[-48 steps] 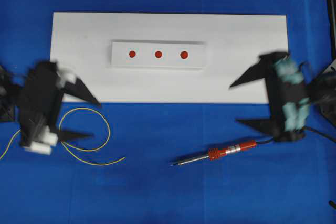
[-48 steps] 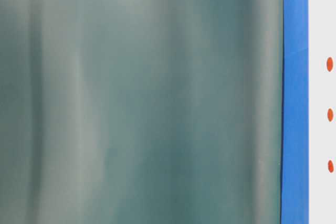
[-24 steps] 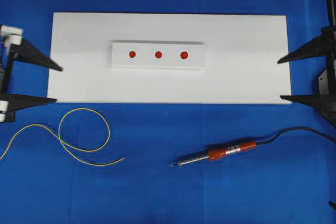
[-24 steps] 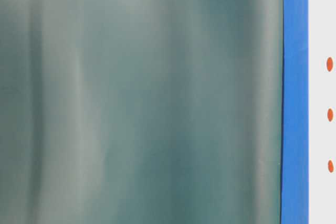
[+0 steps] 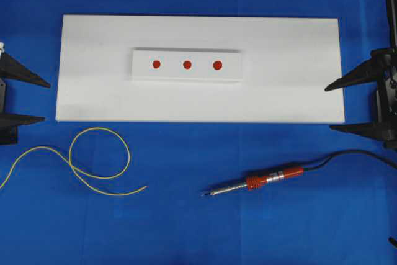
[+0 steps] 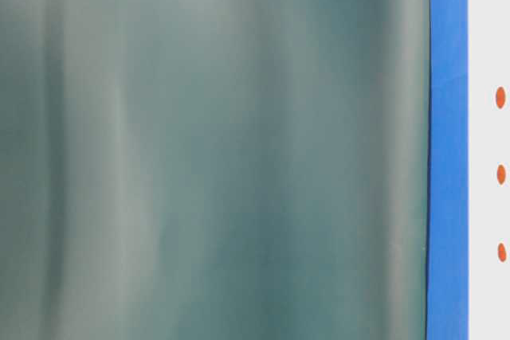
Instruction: Touch the tip of the soldering iron to the tip of the solder at the mark.
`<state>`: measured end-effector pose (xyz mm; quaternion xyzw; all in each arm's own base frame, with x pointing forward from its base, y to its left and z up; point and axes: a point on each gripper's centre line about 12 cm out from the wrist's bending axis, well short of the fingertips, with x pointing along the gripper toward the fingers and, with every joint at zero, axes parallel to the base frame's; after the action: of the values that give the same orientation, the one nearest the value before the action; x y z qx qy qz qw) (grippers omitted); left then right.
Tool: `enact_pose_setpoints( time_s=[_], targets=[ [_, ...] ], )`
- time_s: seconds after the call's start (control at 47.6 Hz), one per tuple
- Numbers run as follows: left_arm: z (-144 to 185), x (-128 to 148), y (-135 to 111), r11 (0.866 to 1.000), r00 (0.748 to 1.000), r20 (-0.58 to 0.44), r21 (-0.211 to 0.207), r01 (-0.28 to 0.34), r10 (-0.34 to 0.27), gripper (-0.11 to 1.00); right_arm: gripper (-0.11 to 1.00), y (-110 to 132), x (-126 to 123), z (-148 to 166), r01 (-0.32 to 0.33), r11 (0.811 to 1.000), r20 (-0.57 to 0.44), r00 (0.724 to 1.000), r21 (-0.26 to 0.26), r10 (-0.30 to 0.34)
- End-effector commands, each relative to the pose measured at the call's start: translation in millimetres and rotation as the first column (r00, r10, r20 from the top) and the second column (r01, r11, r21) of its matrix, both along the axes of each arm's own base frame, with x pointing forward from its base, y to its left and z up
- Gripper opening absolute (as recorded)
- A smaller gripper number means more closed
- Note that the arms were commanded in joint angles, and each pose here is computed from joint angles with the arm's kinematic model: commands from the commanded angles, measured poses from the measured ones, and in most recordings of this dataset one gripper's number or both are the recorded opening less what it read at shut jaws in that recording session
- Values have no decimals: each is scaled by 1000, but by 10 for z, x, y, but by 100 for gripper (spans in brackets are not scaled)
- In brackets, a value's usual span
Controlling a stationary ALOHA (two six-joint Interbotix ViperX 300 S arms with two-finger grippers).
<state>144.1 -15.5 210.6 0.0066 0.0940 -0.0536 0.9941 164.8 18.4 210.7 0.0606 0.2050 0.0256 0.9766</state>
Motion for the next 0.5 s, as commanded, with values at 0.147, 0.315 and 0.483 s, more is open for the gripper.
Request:
enact_pose_setpoints(
  time_s=[0.147, 0.315, 0.483],
  targets=[
    [48, 12, 1, 1000, 1000, 11, 0, -1, 1, 70, 79, 6, 29, 34, -1, 1000, 9, 1000, 7, 1],
    [54, 12, 1, 1000, 1000, 12, 0, -1, 1, 70, 76, 4, 31, 40, 1, 1000, 10, 1000, 7, -1],
    [54, 12, 1, 1000, 1000, 12, 0, -1, 1, 70, 76, 7, 30, 31, -1, 1000, 7, 1000, 7, 1]
  ],
)
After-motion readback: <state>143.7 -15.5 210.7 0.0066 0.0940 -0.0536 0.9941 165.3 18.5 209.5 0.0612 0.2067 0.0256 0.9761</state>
